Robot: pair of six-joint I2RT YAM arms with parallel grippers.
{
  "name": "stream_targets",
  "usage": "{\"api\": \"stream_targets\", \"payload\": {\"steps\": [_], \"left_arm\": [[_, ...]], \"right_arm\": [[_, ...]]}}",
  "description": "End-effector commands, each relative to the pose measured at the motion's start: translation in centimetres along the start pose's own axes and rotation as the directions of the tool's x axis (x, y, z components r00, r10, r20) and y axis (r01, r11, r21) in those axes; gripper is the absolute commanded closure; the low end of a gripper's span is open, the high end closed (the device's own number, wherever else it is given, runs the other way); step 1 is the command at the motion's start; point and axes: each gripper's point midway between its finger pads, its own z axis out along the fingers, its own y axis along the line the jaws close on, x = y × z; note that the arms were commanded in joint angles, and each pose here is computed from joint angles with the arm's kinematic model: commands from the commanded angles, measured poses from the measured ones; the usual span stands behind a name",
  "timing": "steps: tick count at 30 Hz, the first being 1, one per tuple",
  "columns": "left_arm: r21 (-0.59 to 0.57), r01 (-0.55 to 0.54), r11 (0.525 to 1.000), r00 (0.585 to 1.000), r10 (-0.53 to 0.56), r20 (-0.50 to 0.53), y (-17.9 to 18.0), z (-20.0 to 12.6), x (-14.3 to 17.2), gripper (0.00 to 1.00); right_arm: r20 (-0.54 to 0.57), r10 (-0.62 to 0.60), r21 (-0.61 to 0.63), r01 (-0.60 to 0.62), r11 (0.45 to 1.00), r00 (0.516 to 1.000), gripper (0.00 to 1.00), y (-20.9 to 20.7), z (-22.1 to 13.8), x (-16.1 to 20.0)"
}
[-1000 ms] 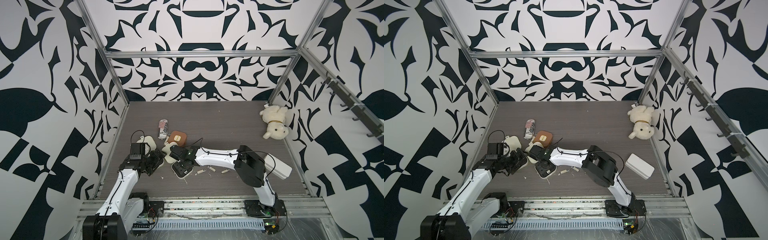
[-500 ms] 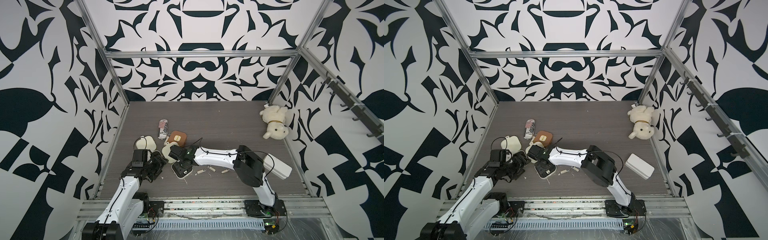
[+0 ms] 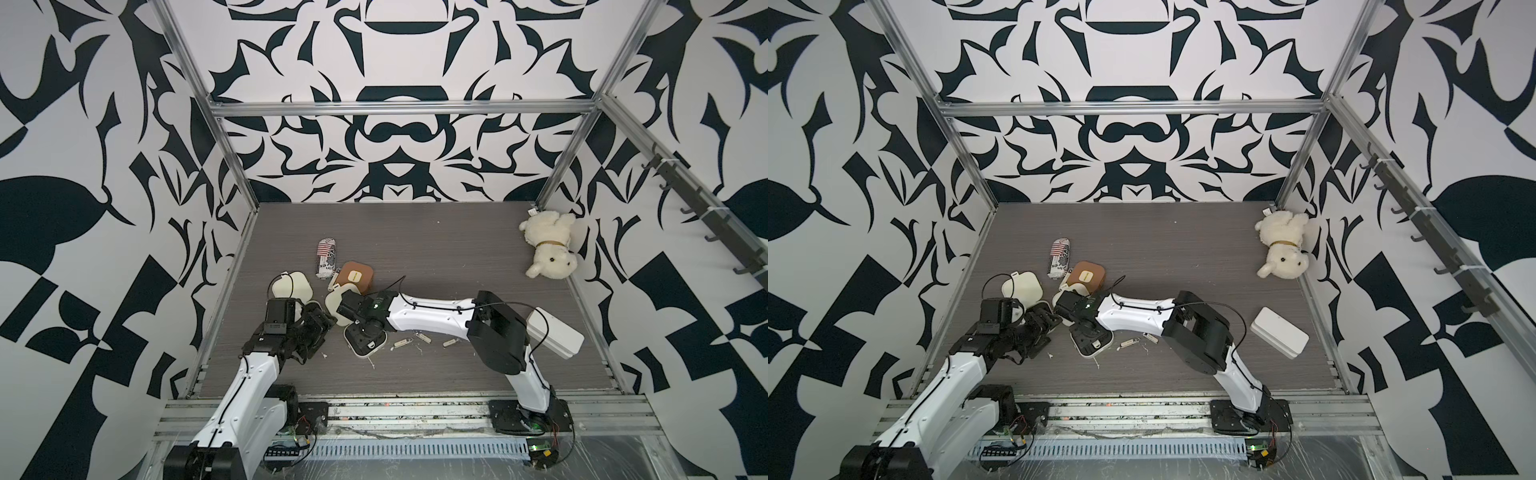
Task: Organize nail clipper sets
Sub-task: Place the nail clipper in the storage box.
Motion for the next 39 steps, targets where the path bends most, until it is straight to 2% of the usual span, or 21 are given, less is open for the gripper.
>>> {"api": "stream_targets", "payload": {"steps": [1, 24, 39], "left_arm": [[0.012, -0.007, 1.0, 1.0, 0.007, -0.016, 0.0, 0.1, 0.4, 0.23], [0.011, -0.008, 1.0, 1.0, 0.008, -0.021, -0.1, 0.3, 0.3, 0.24], [0.008, -0.015, 1.0, 1.0, 0.015, -0.018, -0.6, 0.2, 0.0, 0.27]], "right_arm": [[0.057, 0.017, -0.014, -0.016, 1.0, 0.998, 0.99, 0.9, -1.7, -1.6], [-0.036, 0.024, 0.039, -0.023, 0.999, 0.999, 1.0, -0.5, 2.5, 1.6], [-0.121, -0.005, 0.026, 0.008, 1.0, 0.993, 1.0, -1.2, 2.0, 4.6]]}}
